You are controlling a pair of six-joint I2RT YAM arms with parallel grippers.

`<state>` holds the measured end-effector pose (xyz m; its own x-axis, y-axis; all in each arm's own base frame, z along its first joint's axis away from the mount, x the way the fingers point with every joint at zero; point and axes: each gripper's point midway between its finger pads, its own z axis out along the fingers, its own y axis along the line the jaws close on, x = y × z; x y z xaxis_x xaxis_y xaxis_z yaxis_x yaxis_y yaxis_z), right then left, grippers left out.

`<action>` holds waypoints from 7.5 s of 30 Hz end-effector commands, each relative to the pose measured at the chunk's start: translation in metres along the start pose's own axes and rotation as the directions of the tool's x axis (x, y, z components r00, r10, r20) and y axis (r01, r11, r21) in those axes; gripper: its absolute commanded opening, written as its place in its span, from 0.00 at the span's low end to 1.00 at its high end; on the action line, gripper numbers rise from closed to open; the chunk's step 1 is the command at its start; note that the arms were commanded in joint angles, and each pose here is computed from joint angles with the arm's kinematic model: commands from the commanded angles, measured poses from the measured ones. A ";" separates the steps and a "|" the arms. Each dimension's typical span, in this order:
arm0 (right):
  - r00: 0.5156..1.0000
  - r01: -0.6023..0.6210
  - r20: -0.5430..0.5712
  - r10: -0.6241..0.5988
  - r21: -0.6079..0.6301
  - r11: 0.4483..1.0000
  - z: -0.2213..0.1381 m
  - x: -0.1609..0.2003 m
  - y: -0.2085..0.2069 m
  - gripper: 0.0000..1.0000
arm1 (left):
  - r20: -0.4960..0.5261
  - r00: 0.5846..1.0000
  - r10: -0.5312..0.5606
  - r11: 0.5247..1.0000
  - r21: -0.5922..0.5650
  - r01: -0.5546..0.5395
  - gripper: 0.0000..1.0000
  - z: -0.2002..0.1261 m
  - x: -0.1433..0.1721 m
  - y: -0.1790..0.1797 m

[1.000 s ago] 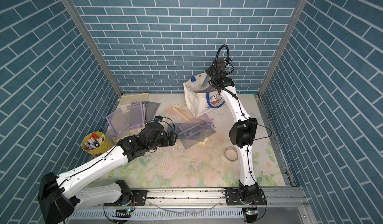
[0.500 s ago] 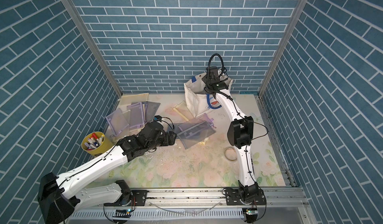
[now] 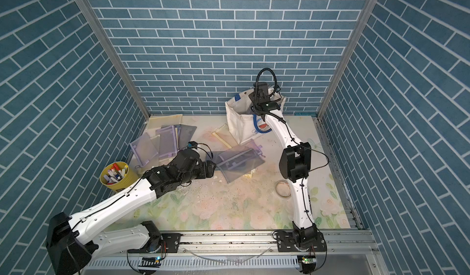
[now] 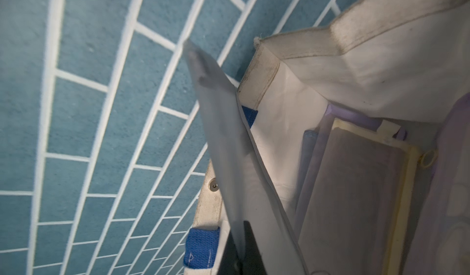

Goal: Put the pencil pouch into the canvas bag
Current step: Place the pencil pouch in the canvas bag, then pick up the pencil pouch, then place the pencil pouch in the canvas bag.

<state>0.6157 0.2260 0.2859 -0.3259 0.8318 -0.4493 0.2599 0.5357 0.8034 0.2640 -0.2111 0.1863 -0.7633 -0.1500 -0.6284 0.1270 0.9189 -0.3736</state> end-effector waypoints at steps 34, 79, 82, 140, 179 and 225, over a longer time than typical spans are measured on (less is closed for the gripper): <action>0.997 -0.082 -0.016 0.081 -0.027 0.996 -0.043 -0.021 0.007 0.75 | 0.051 0.999 -0.009 1.000 0.012 0.009 0.87 0.001 -0.016 -0.006; 0.666 0.201 -0.735 -0.122 0.019 0.979 -0.191 0.194 -0.283 0.78 | -0.421 0.907 -0.010 0.994 0.094 0.054 0.66 0.186 0.045 -0.024; 0.668 0.179 -0.738 -0.099 0.031 0.983 -0.187 0.199 -0.292 0.75 | -0.440 0.898 -0.013 0.991 0.113 0.069 0.64 0.180 0.069 -0.032; 0.754 0.234 -0.472 -0.457 -0.457 0.858 -0.289 0.096 -0.095 0.00 | -0.198 0.980 -0.027 0.963 0.258 0.078 0.73 0.048 0.024 -0.046; 0.961 0.273 0.022 -0.276 -0.248 0.929 -0.077 -0.052 0.071 0.00 | -0.016 1.000 0.013 0.994 0.108 -0.011 0.99 0.014 -0.020 -0.005; 0.941 0.299 -0.156 -0.302 -0.041 0.953 -0.063 0.007 -0.002 0.68 | 0.028 0.999 -0.028 0.993 0.114 0.025 0.99 0.004 -0.045 0.005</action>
<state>0.5755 0.2280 0.2746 -0.5432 0.6229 -0.5629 0.1455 0.7302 0.6676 0.3018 -0.2068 0.2006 -0.7596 -0.1735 -0.6268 0.1869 0.8649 -0.4659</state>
